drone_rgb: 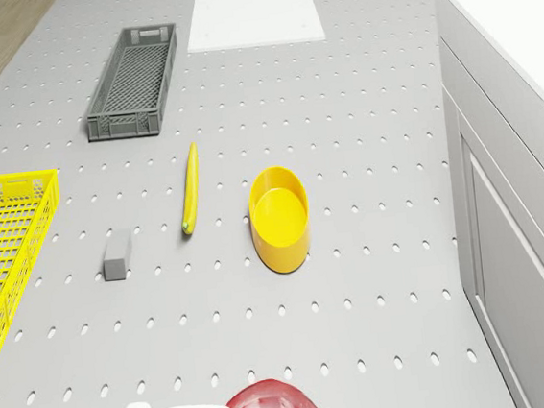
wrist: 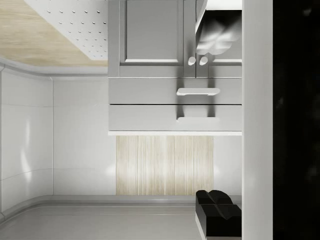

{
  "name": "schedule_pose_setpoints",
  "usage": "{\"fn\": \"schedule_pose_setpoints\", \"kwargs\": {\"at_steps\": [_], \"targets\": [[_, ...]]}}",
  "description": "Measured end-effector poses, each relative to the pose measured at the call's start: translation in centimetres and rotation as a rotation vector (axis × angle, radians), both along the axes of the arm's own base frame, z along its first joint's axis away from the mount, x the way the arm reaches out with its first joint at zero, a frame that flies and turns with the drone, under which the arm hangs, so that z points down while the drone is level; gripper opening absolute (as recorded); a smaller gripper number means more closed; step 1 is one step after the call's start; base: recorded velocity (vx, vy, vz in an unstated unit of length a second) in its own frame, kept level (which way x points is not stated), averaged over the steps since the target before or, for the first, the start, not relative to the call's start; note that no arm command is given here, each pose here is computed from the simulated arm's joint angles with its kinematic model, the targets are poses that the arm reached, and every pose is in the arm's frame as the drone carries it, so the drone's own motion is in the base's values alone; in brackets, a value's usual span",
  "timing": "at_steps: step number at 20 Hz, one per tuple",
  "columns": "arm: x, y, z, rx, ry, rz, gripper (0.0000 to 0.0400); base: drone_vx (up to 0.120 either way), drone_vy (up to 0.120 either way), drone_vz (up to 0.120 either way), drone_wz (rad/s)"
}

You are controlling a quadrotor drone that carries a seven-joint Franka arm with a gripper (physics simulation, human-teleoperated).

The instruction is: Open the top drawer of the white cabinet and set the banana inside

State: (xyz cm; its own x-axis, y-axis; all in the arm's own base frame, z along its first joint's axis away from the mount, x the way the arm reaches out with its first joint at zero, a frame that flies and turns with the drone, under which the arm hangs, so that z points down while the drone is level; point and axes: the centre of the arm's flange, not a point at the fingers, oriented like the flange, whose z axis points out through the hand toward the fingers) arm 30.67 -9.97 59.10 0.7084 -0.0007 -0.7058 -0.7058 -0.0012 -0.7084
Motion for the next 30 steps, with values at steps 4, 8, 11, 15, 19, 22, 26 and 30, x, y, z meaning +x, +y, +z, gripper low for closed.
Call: {"fn": "schedule_pose_setpoints", "kwargs": {"at_steps": [4,8,11,15,19,22,26,30], "targets": [[0.00,0.00,0.00,0.000,0.0000,0.000,0.0400,0.120,-0.120,0.000,0.000],[0.00,0.00,0.00,0.000,0.0001,0.000,0.0400,0.120,-0.120,0.000,0.000],[0.00,0.00,0.00,0.000,0.0001,0.000,0.0400,0.120,-0.120,0.000,0.000],[0.00,0.00,0.00,0.000,0.0001,0.000,0.0400,0.090,-0.120,0.000,0.000],[0.00,0.00,0.00,0.000,0.0001,0.000,0.0400,0.000,-0.120,0.000,0.000],[0.00,0.00,0.00,0.000,0.0001,0.000,0.0400,0.000,-0.120,0.000,0.000],[0.00,0.00,0.00,0.000,0.0002,0.000,0.0400,0.000,-0.120,0.000,0.000],[0.00,0.00,0.00,0.000,0.0002,0.000,0.0400,0.000,-0.120,0.080,0.000]]}}
